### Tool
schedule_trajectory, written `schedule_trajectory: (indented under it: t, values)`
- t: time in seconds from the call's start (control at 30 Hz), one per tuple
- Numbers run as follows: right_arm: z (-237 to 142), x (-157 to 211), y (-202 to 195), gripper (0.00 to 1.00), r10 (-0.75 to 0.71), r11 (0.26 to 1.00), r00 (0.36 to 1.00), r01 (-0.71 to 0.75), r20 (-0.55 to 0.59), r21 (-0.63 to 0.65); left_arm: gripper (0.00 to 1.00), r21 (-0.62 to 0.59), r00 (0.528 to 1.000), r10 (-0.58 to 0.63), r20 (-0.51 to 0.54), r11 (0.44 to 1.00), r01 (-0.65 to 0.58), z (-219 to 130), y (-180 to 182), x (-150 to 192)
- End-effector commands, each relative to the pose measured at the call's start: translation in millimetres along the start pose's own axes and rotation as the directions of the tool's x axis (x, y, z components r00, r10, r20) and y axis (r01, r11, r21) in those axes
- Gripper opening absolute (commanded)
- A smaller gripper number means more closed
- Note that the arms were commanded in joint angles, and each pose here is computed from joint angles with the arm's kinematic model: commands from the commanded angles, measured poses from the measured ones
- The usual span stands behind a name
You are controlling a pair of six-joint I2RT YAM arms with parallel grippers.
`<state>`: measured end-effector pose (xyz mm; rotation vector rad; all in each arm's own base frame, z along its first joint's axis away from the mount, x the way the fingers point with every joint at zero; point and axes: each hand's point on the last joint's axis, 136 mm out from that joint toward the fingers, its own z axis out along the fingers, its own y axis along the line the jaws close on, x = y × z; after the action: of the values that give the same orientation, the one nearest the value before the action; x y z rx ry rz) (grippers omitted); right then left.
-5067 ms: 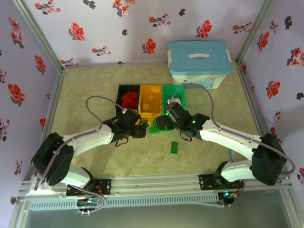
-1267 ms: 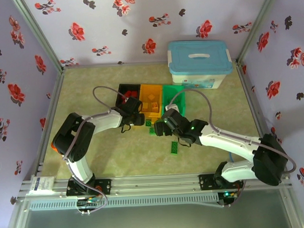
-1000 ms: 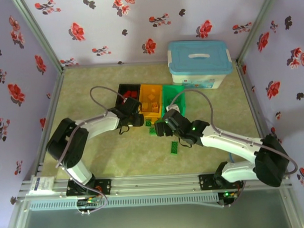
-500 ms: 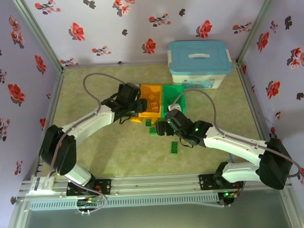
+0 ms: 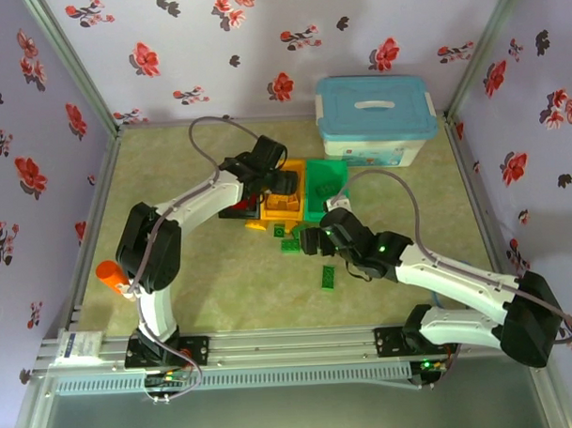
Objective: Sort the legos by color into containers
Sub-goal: Place the lego in the container, then move the container to the center of the table.
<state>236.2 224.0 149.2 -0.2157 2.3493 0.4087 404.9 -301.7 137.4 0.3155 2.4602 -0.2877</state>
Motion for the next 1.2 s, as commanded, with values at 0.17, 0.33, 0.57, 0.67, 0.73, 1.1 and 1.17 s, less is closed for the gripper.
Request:
schedule_trajectory:
  t: [0.17,0.33,0.57,0.67,0.73,1.1,1.17]
  values:
    - [9,9,-20,0.92,0.039,0.997,0.999,-0.038,-0.007,0.065,0.81,0.031,1.000,-0.025,-0.004,0.999,0.025,-23,0,29]
    - [12,6,-38,0.92,0.089,0.987,0.996,-0.088,0.001,0.135,0.81,0.067,1.000,-0.026,0.010,0.997,0.025,-18,-3,39]
    - [-1,1,-50,0.92,0.117,0.979,0.993,-0.121,0.032,0.164,0.76,-0.095,1.000,-0.005,-0.014,0.995,0.004,1,28,28]
    - [-7,1,-54,0.92,0.129,0.977,0.991,-0.135,0.048,0.163,0.73,-0.119,1.000,0.011,-0.020,0.993,-0.014,8,34,22]
    - [-9,1,-56,0.92,0.137,0.976,0.989,-0.144,0.054,0.163,0.71,-0.128,0.998,0.027,-0.049,0.991,-0.033,16,35,22]
    - [-14,-1,-55,0.92,0.151,0.977,0.987,-0.158,0.060,0.145,0.43,-0.206,0.993,0.012,-0.114,0.978,-0.036,38,58,26]
    - [-14,0,-55,0.91,0.152,0.977,0.986,-0.160,0.061,0.144,0.34,-0.211,0.994,0.004,-0.113,0.977,-0.028,40,63,27]
